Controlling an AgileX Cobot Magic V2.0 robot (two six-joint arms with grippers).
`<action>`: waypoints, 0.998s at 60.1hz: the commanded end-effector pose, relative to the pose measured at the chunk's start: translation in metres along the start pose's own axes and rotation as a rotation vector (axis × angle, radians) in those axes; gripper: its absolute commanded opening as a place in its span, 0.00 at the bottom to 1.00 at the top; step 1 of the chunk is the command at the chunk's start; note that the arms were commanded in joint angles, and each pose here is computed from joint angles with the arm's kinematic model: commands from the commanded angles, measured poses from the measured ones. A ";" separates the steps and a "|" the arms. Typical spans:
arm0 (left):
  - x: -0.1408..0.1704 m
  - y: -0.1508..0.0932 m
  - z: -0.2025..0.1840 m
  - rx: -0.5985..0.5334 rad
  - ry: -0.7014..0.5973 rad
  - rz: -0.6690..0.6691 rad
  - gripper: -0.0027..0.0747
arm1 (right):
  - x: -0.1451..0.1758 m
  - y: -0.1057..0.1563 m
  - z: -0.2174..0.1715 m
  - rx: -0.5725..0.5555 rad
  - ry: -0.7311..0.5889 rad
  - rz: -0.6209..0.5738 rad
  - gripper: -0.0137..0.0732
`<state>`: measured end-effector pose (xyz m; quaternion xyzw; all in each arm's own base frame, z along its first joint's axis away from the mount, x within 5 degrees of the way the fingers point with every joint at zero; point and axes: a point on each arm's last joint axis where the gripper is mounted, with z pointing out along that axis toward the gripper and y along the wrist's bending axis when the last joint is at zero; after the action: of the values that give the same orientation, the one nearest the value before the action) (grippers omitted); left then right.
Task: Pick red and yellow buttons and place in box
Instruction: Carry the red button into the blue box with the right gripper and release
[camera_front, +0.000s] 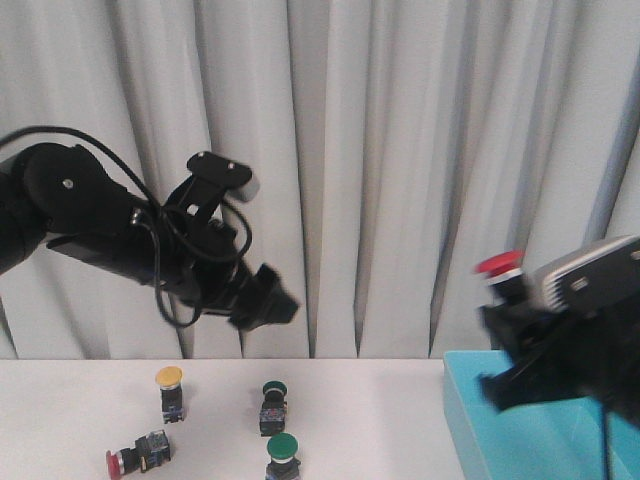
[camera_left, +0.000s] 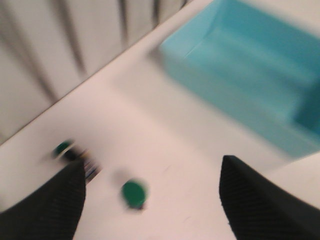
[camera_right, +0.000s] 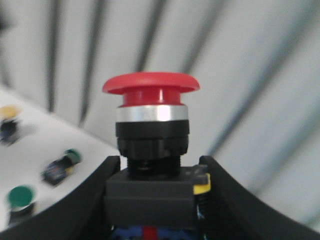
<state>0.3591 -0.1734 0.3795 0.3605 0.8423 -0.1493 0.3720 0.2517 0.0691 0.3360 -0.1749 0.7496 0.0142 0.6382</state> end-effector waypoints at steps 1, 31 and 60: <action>-0.007 0.008 -0.030 -0.160 -0.014 0.028 0.66 | -0.012 -0.035 -0.006 0.159 -0.082 0.093 0.15; 0.000 0.019 -0.033 -0.282 0.049 -0.087 0.53 | 0.106 -0.069 0.065 0.180 0.437 0.172 0.15; 0.004 0.018 -0.033 -0.270 0.094 -0.092 0.52 | 0.149 -0.066 0.127 0.044 0.725 0.311 0.23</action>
<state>0.3629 -0.1473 0.3690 0.2867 0.9028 -0.0282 0.3193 0.3579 0.0027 0.1594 -0.0456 0.9530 0.0267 0.2984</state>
